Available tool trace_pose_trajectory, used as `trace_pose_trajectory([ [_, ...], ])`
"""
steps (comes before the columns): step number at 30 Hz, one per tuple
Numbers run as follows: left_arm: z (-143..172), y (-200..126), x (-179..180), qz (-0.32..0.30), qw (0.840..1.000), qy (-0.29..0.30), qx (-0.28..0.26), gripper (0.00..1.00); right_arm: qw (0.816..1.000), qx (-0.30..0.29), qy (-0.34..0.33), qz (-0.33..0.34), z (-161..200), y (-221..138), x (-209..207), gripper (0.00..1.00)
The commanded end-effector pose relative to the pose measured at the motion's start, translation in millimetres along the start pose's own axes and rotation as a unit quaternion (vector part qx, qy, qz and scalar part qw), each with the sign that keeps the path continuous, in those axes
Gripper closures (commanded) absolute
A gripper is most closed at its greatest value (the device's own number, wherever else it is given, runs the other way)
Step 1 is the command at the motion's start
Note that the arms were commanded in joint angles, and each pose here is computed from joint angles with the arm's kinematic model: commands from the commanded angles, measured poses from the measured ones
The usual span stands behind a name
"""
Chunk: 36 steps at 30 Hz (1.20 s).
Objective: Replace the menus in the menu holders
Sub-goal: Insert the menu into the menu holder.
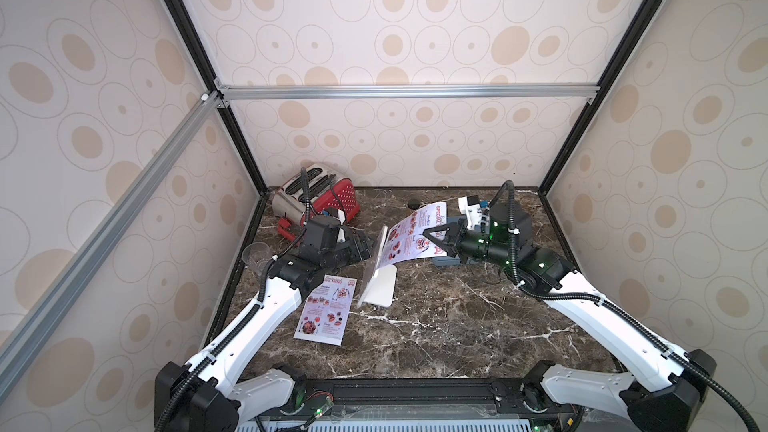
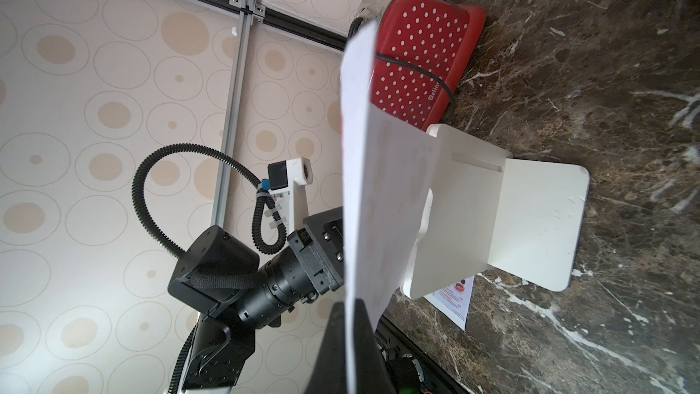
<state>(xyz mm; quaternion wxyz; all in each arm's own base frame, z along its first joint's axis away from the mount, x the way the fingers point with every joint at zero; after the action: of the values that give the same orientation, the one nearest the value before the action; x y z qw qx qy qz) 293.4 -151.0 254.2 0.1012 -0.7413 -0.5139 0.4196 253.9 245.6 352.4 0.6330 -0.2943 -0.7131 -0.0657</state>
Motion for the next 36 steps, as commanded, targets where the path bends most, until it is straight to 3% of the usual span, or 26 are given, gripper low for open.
trace_pose_trajectory([
  [1, -17.2, -7.3, -11.7, 0.018, 1.000, 0.006, -0.023, 0.12, 1.000, 0.006, 0.008, -0.011, 1.3, 0.5, 0.7, 1.00],
  [23, -17.7, -8.6, -10.9, 0.014, 1.000, 0.006, -0.026, 0.12, 0.999, 0.032, 0.020, 0.007, 1.7, 17.3, -5.8, 1.00],
  [36, -16.9, -8.5, -9.0, 0.010, 1.000, 0.005, -0.026, 0.13, 0.999, 0.016, -0.010, 0.031, -3.2, 7.6, -3.1, 1.00],
])
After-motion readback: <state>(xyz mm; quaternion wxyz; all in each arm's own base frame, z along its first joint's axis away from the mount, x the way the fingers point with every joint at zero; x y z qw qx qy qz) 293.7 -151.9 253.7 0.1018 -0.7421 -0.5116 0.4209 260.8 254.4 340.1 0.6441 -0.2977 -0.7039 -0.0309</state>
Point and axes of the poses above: each gripper's point midway between its finger pads, its own y axis out along the fingers, its own x axis along the line the jaws close on, z = x × y, the point moved 4 cm from there along -y, back along the fingers, and after that the axes turned 6 degrees about y, right-handed, at the moved point
